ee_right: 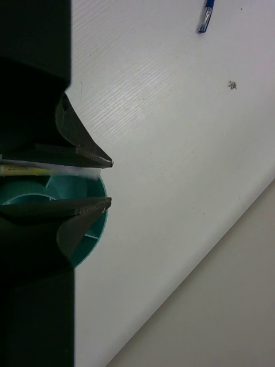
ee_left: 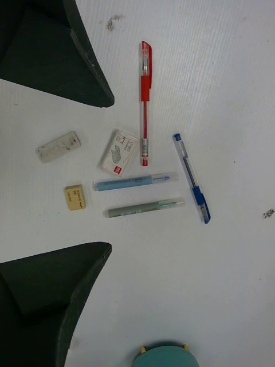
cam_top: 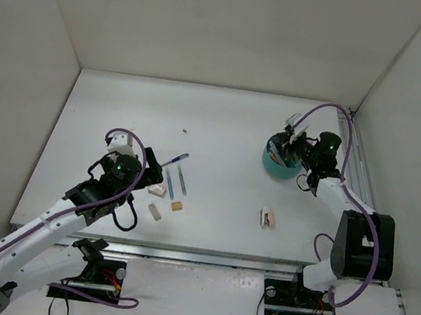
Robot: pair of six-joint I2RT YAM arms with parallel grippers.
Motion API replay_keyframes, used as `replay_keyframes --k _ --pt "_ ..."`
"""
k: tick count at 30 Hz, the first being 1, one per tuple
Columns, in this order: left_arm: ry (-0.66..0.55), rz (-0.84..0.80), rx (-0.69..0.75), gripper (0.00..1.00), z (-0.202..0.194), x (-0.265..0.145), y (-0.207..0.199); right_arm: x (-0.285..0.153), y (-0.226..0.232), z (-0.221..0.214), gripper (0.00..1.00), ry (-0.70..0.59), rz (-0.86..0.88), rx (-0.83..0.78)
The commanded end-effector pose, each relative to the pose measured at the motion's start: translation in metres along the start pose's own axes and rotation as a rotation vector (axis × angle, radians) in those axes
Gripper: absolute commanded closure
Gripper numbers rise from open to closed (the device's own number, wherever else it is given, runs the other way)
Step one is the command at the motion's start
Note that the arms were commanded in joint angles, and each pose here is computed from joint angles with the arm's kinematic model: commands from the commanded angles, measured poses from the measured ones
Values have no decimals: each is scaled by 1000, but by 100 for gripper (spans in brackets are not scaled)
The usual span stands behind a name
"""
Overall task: Sort the stationery into containers
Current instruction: Place the pen in the storage box, then pick up the pen from the center of the board.
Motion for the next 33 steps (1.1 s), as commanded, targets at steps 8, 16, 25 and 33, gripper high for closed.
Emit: replay_keyframes --k 8,16,25,33 --pt "-52 -26 -37 0 14 1 -11 -15 -12 22 58 -96 -25 -27" --pt "-14 -55 12 0 16 16 -33 -46 -21 79 2 -181 -180 70" --pt "199 -89 131 0 -1 82 -84 -104 -8 123 2 -318 -514 353" --pt "316 -68 108 0 -24 118 -102 -114 -6 104 2 -126 -596 512"
Point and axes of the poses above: each gripper's point midway between its finger pads, its own x axis out along the fingers, its own y axis along the line the jaws close on, z = x × y, the point moved 5 cm from there along -x, back along the fingers, and after that the axes turned 6 degrees about -x, right-handed, at the moved point
